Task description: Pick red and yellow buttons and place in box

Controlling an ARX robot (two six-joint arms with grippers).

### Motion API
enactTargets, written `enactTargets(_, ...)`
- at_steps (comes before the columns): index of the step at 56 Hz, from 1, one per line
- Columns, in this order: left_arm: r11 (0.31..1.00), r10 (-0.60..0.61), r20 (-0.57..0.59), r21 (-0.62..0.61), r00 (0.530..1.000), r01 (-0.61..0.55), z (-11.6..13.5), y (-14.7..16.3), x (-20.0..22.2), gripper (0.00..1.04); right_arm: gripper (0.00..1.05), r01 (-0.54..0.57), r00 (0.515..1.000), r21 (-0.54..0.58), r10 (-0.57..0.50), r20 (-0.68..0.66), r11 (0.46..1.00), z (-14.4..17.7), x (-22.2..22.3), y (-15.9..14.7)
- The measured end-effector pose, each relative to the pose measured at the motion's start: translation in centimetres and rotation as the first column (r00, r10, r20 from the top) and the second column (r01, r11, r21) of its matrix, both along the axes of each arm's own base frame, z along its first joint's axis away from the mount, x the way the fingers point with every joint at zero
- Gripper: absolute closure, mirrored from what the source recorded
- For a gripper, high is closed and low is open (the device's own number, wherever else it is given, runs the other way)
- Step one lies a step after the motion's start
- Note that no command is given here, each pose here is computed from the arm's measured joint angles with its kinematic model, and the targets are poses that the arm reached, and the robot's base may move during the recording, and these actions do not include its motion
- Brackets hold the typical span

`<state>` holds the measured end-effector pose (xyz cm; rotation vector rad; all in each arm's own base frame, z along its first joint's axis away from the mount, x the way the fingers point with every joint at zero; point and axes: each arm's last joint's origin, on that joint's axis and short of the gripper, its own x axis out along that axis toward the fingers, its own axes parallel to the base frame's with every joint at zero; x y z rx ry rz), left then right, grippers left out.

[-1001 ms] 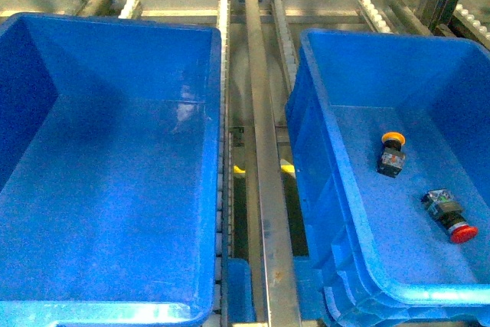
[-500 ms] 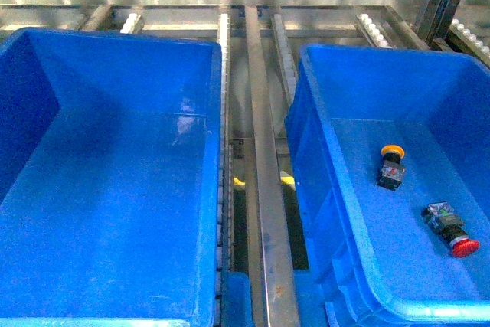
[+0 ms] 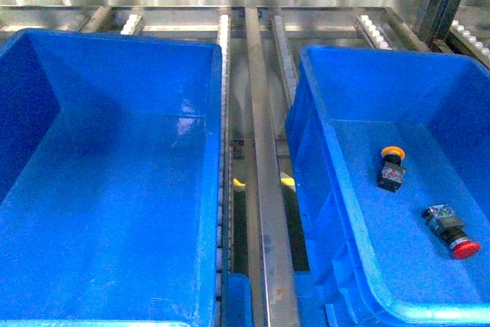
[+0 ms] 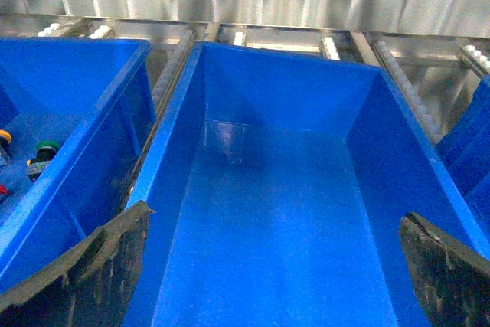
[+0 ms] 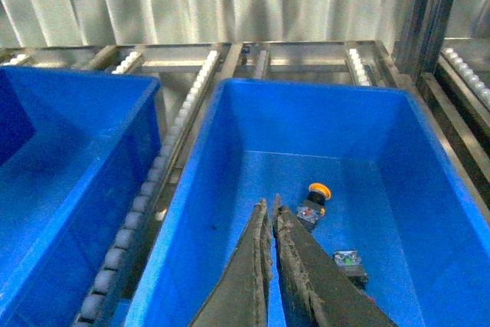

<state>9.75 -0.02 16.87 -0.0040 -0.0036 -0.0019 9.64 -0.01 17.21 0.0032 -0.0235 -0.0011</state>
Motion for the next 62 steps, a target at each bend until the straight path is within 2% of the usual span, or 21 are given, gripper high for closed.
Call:
enactTargets(51,1.000,0.000,0.000,0.000,1.000,0.000,0.00,0.00,0.00,0.08,1.01,0.000,1.000,0.000,0.000,0.000,1.000,0.00,0.00,0.00)
enactTargets(62,1.000,0.000,0.000,0.000,1.000,0.000,0.00,0.00,0.00,0.08,0.68,0.000,1.000,-0.001,0.000,0.000,1.000,0.00,0.00,0.00)
